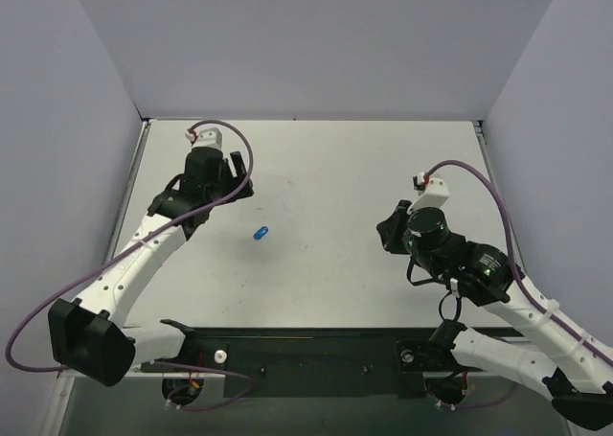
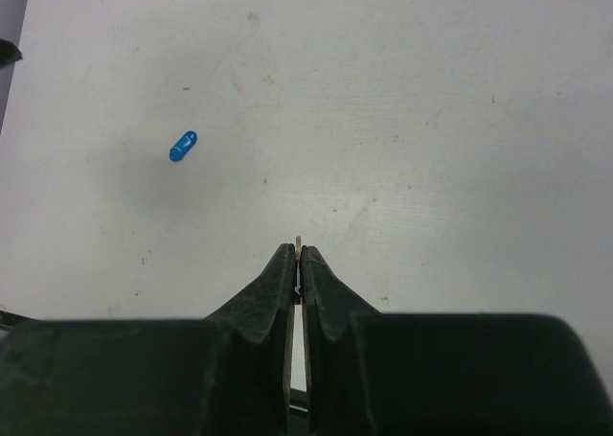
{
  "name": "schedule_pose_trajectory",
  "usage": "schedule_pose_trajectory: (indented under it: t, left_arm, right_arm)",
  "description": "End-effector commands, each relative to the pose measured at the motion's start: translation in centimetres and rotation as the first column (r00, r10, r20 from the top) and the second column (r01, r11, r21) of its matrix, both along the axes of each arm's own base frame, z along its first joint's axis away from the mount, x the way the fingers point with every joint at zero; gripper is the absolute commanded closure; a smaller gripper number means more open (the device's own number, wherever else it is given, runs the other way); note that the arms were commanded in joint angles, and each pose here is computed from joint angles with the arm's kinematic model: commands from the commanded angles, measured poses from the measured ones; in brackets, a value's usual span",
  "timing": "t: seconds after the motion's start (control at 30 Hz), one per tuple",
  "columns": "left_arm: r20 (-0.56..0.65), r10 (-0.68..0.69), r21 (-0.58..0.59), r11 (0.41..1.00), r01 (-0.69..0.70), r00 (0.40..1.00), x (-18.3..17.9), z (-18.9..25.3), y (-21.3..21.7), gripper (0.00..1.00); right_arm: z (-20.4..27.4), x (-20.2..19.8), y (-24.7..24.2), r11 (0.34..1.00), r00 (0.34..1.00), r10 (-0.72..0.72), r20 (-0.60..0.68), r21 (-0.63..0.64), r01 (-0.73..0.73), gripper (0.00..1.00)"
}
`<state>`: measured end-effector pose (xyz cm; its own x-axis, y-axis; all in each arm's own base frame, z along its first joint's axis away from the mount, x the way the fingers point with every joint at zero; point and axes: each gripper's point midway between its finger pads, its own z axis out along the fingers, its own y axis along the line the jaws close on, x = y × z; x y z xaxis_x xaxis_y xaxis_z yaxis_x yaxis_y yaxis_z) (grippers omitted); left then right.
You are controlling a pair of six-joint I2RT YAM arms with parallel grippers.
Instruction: Remove the keys from the keyring
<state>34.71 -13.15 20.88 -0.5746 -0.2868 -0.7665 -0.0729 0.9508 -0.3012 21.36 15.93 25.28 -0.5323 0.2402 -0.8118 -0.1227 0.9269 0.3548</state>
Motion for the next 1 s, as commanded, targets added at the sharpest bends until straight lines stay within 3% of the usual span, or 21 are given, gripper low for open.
schedule_pose_trajectory:
  t: [0.0, 0.43, 0.63, 0.97]
  left_arm:
    - [0.086, -0.022, -0.020, 1.000, 0.024, 0.996, -1.1, 5.4, 0.8, 0.17]
    - [0.162, 0.006, 0.027, 1.000, -0.011, 0.987, -12.9, 8.9, 7.1, 0.17]
    - [0.211, 0.073, 0.058, 0.995, -0.087, 0.975, -15.0, 7.9, 9.6, 0.17]
    - [0.373, 0.134, -0.045, 0.991, -0.126, 0.918, -16.2, 5.5, 10.7, 0.17]
  right_arm:
    - [-0.5, 0.8, 1.5, 1.000, 0.999, 0.026, -0.033, -0.014, -0.027, 1.00]
    - [-1.3, 3.6, 5.5, 0.984, 0.986, 0.085, -0.141, -0.142, -0.105, 1.00]
    - [-2.0, 4.6, 7.3, 0.975, 0.974, 0.091, -0.207, -0.179, -0.129, 1.00]
    - [-3.3, 7.0, 9.3, 0.952, 0.959, 0.066, -0.276, -0.271, -0.144, 1.00]
